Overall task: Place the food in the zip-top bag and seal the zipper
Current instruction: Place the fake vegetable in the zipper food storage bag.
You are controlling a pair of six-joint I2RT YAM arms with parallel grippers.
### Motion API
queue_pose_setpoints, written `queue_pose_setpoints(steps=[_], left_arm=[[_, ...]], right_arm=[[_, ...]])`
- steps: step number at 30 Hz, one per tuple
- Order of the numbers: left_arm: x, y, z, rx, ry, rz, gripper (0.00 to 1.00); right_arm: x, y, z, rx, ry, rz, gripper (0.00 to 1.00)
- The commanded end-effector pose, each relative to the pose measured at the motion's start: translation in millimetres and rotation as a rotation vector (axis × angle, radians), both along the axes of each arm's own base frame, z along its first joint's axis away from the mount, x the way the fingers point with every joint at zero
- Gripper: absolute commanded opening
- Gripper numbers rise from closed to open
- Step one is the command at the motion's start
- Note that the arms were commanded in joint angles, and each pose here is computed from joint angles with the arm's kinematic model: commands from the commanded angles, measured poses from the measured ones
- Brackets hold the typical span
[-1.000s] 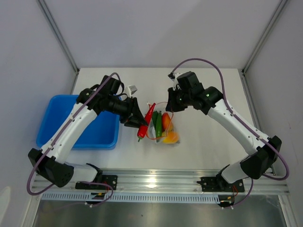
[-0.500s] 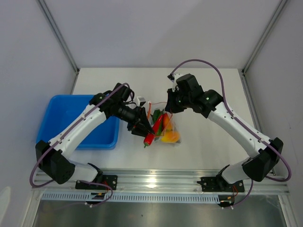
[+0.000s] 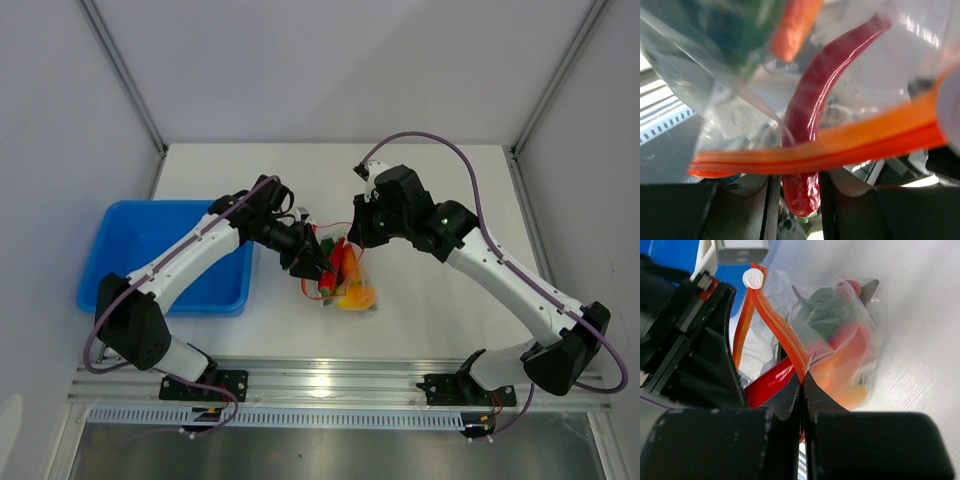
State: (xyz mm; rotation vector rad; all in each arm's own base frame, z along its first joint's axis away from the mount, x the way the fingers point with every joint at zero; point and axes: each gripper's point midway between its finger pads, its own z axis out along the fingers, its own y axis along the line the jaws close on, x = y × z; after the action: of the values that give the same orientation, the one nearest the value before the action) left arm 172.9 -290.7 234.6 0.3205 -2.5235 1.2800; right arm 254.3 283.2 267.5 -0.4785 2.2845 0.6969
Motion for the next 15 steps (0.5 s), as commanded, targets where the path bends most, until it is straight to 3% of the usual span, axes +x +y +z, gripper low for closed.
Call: queue_pose_setpoints(steps=[1,15], left_arm=[[22.4,5.2,-8.3,0.094,0.050,0.150,0.01],[62.8,17.6,-24.0,0.286,0.014,0.331,0.00]], right_arm=[[3.0,2.9,32.3,0.080,-0.096,-0.009,0.00],[-5.9,16.4,29.6,0.115,-0.047,0.035,0.00]])
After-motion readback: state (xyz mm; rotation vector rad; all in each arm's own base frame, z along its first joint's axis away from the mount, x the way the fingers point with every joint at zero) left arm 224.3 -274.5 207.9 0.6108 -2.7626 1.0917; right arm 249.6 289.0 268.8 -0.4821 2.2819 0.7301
